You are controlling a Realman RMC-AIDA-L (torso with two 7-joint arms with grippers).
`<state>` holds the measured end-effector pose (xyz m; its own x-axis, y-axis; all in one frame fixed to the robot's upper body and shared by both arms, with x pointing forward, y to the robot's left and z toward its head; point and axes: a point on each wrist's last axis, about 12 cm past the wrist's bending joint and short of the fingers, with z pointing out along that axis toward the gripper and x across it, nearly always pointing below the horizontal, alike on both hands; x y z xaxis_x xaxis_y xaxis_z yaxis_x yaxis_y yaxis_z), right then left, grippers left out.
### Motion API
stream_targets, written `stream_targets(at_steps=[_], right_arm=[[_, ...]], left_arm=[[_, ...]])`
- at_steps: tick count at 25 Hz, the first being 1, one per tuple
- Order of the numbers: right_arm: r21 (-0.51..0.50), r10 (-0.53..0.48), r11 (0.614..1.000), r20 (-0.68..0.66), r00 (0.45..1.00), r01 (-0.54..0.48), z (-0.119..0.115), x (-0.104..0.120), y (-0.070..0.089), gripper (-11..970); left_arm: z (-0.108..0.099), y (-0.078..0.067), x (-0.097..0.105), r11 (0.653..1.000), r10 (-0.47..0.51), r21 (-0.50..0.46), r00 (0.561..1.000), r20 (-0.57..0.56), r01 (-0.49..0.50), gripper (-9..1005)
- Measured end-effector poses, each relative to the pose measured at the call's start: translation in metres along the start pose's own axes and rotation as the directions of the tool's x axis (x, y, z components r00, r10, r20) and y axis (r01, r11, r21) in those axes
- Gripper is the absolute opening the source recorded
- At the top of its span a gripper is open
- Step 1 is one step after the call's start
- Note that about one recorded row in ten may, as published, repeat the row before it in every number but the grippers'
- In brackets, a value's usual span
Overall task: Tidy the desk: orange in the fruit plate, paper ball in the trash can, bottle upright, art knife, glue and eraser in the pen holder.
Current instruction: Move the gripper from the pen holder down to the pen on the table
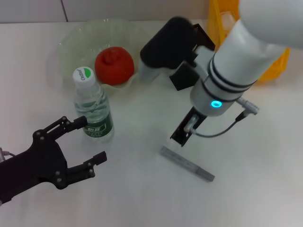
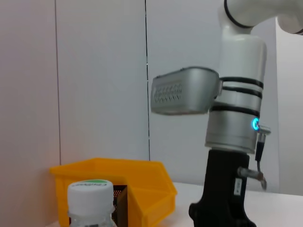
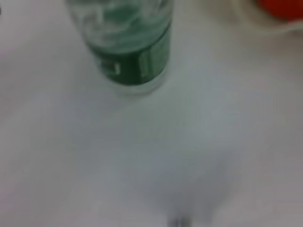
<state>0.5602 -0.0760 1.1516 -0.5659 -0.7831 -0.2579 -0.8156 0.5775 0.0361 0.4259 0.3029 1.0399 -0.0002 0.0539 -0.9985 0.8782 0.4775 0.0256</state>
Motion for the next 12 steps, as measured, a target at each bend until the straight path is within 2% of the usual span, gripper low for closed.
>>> stream_targets(at_steps=[5,12], right_arm=[[-0.011,-0.002,1.0,0.01,1.0,0.002,-0.003,0.003,-0.001,99],[-0.017,-0.056,0.998,-0.057,0.997,0.055,0.008,0.009,0.012,136]], left_arm=[[0.0,0.001,-0.001,1.0,0.004,0.0,1.0,0.003,-0.004,860],[0.004,0.004,-0.003,1.0,0.009,0.007,1.0,0.008,-0.009,860]])
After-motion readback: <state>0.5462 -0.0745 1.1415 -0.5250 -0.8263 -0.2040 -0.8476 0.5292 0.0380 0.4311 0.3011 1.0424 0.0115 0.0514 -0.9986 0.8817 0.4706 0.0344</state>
